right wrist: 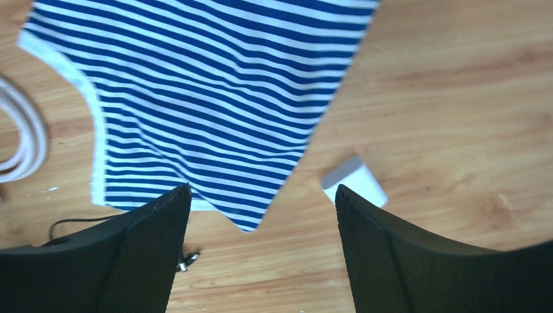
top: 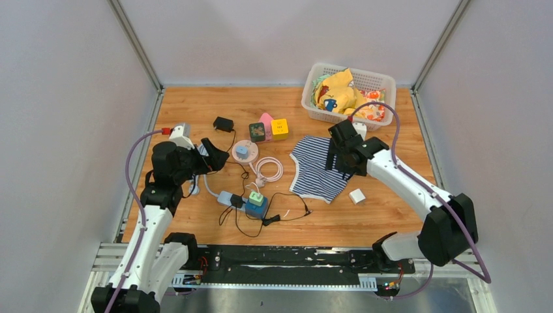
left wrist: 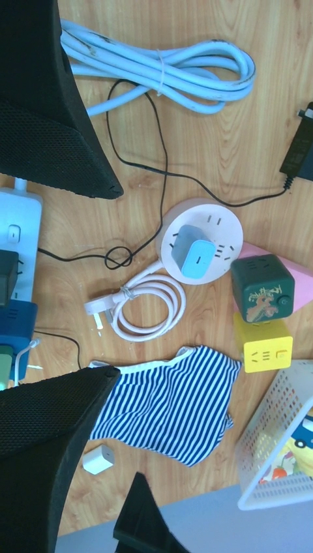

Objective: Insert the plug
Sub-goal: Pick up the plug from the center of the board.

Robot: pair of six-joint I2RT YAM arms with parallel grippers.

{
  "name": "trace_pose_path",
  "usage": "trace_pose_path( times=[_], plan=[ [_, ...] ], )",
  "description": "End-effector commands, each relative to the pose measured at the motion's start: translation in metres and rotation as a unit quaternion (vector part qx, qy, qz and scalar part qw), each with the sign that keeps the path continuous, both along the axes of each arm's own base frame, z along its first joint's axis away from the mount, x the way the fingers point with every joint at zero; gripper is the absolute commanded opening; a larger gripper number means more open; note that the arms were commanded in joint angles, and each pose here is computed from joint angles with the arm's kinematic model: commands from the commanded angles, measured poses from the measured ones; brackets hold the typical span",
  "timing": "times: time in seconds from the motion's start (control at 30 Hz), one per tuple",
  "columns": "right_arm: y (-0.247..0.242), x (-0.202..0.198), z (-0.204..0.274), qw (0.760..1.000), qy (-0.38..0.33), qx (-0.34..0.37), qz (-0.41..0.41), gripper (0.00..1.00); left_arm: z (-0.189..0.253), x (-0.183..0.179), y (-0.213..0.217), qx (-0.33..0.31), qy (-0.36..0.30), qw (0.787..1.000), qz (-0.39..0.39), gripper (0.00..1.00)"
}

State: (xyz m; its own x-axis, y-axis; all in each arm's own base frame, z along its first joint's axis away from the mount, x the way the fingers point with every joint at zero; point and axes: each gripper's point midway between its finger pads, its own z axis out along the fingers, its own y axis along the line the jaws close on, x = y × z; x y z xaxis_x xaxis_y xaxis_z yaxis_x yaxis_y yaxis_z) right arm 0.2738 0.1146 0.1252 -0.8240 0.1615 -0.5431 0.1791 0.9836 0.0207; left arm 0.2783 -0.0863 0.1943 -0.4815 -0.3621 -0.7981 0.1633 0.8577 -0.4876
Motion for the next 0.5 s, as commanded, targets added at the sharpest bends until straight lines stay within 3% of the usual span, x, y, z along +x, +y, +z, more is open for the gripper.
trace_pose_path(
  times=[0.0, 0.1, 0.47],
  plan=[
    [-0.023, -0.013, -0.014, 1.0, 0.019, -0.01, -0.003, 0.81, 0.008, -0.005, 0.005, 0.017, -0.013, 1.0, 0.006, 1.0],
    [-0.012, -0.02, -0.028, 0.993, 0.05, 0.004, 0.107, 0.84, 0.007, -0.013, -0.003, 0.012, -0.012, 1.0, -0.023, 1.0],
    [-0.031, -0.03, -0.071, 0.979, 0.141, 0.0, 0.145, 0.95, -0.014, -0.026, -0.004, 0.019, 0.019, 0.999, -0.033, 0.96]
  ],
)
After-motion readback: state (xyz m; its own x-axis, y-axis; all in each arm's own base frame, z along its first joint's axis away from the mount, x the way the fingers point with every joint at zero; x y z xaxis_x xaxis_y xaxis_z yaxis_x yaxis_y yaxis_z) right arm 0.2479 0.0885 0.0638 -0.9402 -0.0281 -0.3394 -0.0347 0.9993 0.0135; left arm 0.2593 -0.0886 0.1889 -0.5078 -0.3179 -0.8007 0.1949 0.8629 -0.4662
